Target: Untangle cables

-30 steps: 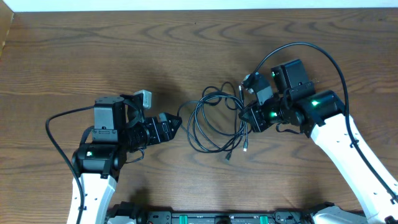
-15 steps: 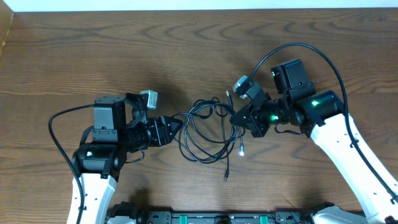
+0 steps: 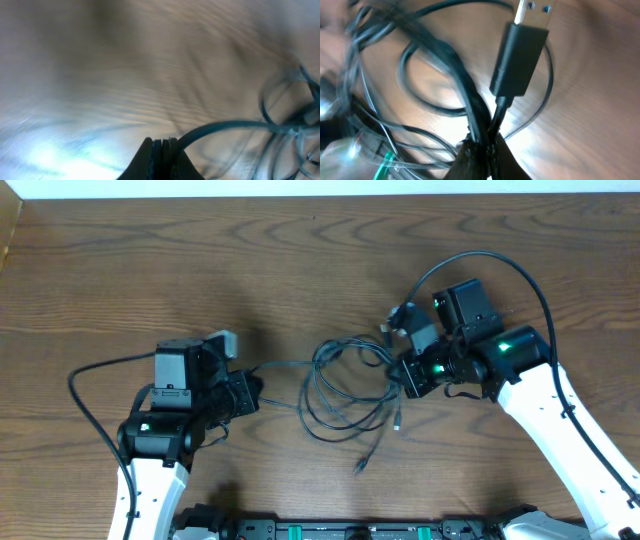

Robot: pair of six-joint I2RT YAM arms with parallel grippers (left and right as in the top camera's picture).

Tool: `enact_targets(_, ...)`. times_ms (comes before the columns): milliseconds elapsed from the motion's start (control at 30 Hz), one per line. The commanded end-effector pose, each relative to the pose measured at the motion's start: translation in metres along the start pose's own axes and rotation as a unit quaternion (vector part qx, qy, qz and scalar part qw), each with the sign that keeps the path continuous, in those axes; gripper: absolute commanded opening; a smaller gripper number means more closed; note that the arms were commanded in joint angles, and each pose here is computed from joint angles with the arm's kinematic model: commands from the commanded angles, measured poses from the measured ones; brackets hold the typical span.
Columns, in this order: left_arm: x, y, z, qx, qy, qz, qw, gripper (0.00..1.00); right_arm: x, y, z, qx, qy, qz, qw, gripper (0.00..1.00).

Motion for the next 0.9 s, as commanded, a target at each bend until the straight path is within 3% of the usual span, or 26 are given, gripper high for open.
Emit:
enact_targets(0, 0.009, 0.007, 0.042, 0.091, 0.177, -0.051, 0.979, 0.08, 0.019, 0.001, -0.054, -0.150, -0.234, -0.068, 0.958, 0.01)
enact_targets(267, 0.009, 0.007, 0.042, 0.094, 0.178, -0.052, 0.978, 0.07, 0.025, -0.001, -0.064, -0.171, -0.280, -0.081, 0.941, 0.02)
enact_targets(467, 0.009, 0.006, 0.042, 0.094, 0.181, -0.049, 0.978, 0.07, 0.042, -0.011, -0.085, -0.281, -0.376, -0.133, 0.873, 0.02)
enact_targets(600, 0.009, 0.005, 0.042, 0.106, 0.180, -0.049, 0.977, 0.08, 0.042, -0.012, -0.086, -0.327, -0.370, -0.150, 0.856, 0.06)
enact_targets(700, 0.007, 0.004, 0.038, 0.108, 0.162, -0.043, 0.980, 0.08, 0.030, -0.005, -0.073, -0.330, -0.303, -0.134, 0.884, 0.04)
enact_targets(867, 0.003, 0.002, 0.023, 0.087, 0.095, -0.020, 0.991, 0.08, 0.008, 0.017, -0.024, -0.186, -0.095, -0.081, 0.975, 0.01)
Point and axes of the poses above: each gripper's point midway between its finger pads, its own x axis back along the fingers, its own z axis along the line the jaws close on, y = z × x, the point moved 6 cm from there along x, back along the fingers, and after that the axes turned 10 degrees about -x, right-handed, at the moved point
